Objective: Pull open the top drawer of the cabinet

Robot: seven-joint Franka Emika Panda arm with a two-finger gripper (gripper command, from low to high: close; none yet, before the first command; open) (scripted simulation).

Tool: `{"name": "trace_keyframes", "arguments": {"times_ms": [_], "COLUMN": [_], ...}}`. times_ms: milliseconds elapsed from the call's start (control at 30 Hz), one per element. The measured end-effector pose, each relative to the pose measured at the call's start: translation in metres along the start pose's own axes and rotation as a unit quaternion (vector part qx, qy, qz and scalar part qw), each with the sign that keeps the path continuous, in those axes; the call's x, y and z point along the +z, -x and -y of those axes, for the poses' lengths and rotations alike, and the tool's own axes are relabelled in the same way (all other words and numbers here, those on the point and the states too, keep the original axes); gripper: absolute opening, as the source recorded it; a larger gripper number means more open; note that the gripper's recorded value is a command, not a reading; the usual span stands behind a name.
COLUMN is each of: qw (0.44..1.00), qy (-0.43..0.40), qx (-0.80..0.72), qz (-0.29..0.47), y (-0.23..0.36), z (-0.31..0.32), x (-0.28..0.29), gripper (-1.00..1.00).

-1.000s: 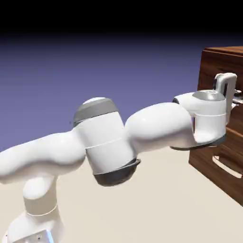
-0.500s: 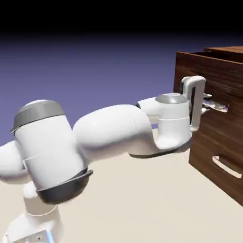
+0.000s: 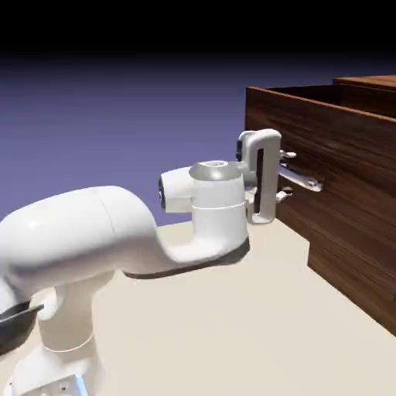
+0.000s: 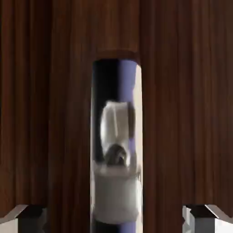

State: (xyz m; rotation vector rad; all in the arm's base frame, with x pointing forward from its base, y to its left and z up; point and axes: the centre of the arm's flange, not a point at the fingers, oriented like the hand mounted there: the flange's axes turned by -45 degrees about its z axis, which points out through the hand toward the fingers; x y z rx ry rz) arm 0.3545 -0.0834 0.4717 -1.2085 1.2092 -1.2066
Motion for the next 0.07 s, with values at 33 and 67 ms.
{"name": "trace_keyframes", "arguments": {"times_ms": [33,67], "qw": [1.000,1.000], "qy": [0.000,0.000], "qx": [0.000,-0.001], "qz": [0.000,0.000], "y": [0.0003,0.0010], "z": [-0.0001,-0.0004], "x": [-0.0098,-0.0195], "gripper": [1.00,1.00]}}
